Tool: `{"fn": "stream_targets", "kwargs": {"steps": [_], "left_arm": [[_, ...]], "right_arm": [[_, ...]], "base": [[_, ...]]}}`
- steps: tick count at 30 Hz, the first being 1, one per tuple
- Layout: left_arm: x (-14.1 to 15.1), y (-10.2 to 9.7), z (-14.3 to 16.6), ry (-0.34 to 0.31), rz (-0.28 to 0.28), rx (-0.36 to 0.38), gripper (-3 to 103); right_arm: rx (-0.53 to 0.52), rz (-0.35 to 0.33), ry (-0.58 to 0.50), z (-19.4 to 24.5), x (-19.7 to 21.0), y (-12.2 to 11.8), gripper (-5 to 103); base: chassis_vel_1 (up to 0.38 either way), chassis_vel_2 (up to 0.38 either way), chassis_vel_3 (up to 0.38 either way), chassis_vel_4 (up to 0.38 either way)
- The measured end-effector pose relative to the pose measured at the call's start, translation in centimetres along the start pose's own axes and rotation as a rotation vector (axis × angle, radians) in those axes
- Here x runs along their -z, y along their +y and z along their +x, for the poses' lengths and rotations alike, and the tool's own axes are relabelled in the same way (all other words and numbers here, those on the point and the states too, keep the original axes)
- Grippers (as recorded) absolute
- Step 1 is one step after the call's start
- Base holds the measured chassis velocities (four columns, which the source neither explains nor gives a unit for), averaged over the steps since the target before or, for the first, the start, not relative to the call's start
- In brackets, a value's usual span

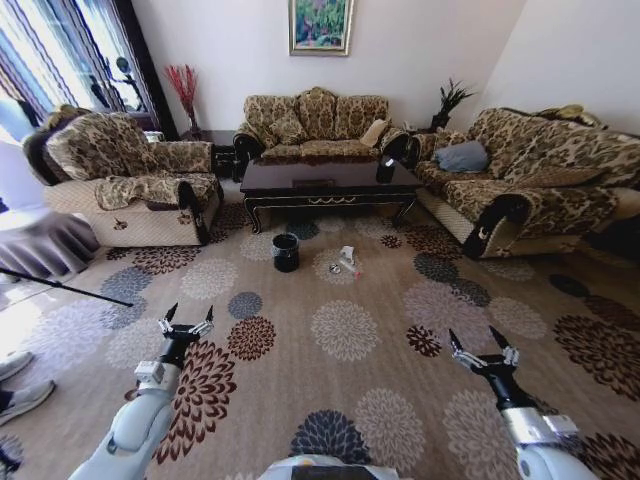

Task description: Move to the front of the table and pick up the trash from the floor, then place it into the trash bin.

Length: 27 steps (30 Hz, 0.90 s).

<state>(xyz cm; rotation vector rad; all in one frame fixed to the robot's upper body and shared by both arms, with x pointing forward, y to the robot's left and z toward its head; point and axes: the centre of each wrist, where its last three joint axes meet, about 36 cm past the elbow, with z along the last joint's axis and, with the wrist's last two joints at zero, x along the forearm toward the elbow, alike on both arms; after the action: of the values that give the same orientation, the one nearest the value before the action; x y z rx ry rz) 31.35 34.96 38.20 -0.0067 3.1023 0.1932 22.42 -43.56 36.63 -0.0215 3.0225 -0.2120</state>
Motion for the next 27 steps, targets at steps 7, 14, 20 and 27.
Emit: {"fn": "stream_targets", "kwargs": {"steps": [7,14,20,27], "left_arm": [[-0.1,-0.2,-0.1,-0.002,0.004,-0.003,100],[-0.1,-0.2,-0.2,-0.005,0.007,0.0,100],[-0.2,-0.4,-0.2,-0.001,0.016,0.003,100],[0.9,-1.4,-0.2,0.072,0.034,0.042,100]], "right_arm": [[-0.003,-0.005,0.001,0.2,0.1,0.1,100],[-0.004,-0.009,-0.002,0.1,0.2,0.2,100],[-0.006,-0.012,-0.001,0.0,0.3,0.3,100],[-0.013,-0.021,-0.008,-0.7,0.8,0.4,100]], "base": [[0.0,0.0,0.0,0.0],[0.0,0.0,0.0,0.0],[0.0,0.0,0.0,0.0],[0.0,0.0,0.0,0.0]]}}
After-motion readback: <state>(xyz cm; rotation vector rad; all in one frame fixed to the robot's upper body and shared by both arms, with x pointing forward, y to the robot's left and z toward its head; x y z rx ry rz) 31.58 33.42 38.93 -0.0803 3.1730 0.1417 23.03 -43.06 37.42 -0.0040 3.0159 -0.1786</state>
